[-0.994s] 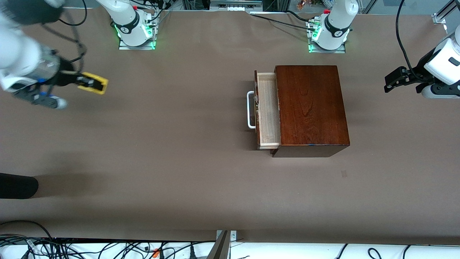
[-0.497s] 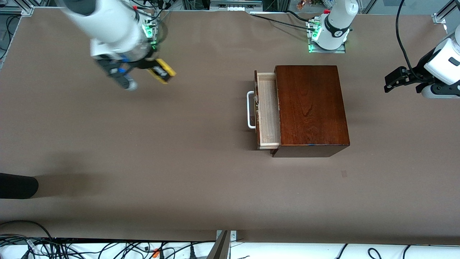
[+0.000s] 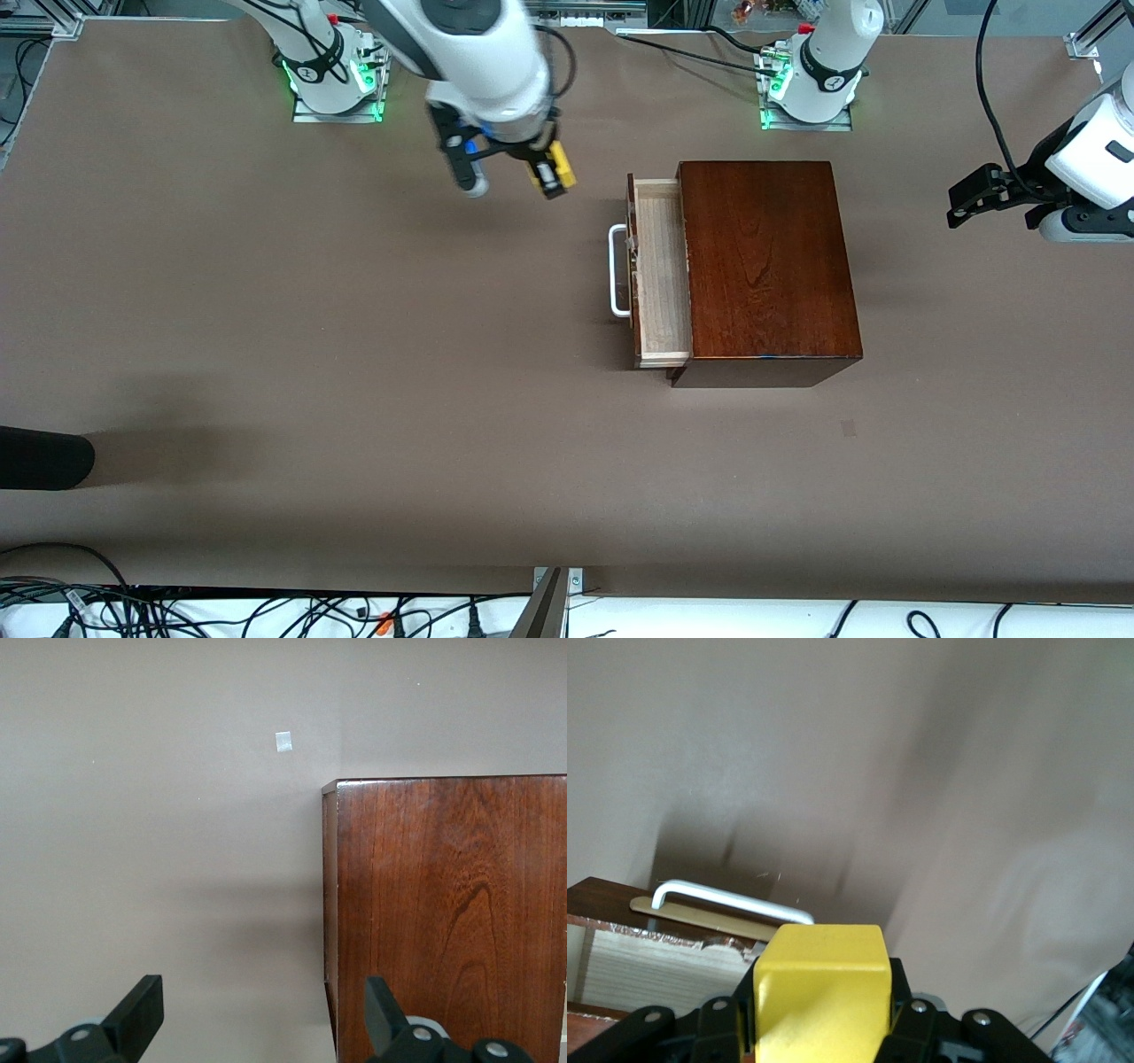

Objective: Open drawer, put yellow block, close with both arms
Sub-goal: 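Carry the yellow cube with the right gripper over the open drawer, then lower the cube into the drawer and open the right gripper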

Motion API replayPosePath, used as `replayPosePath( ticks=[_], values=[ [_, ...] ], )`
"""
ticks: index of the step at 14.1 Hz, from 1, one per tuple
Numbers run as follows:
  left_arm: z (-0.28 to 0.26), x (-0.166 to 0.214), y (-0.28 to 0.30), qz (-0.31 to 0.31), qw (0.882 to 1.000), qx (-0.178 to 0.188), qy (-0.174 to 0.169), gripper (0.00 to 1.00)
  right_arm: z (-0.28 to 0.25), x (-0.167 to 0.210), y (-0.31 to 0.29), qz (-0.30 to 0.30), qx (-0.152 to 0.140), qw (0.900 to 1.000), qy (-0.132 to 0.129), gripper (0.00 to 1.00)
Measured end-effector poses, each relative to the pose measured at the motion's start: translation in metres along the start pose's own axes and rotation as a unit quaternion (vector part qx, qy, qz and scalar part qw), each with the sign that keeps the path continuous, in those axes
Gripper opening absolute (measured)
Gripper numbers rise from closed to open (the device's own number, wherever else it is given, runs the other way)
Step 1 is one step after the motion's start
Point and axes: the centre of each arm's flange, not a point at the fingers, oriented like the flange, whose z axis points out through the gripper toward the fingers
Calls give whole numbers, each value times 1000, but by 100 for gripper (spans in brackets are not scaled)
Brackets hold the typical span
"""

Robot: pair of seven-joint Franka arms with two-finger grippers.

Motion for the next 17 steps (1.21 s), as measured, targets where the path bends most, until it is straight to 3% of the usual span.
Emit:
replayPosePath(
  ticks=[5, 8, 13, 17],
  values=[
    [0, 0, 0, 0, 1000, 0, -1, 100, 53, -56, -14, 88, 16, 996, -11, 55],
    [0, 0, 0, 0, 1000, 0, -1, 100, 89, -78, -15, 121, 28, 992, 1, 55],
    [0, 0, 0, 0, 1000, 0, -1, 100, 132, -120, -12, 146, 46, 988, 4, 55],
    [0, -1, 0, 0, 1000, 0, -4, 100, 161, -122, -20, 154, 54, 987, 11, 55]
  ],
)
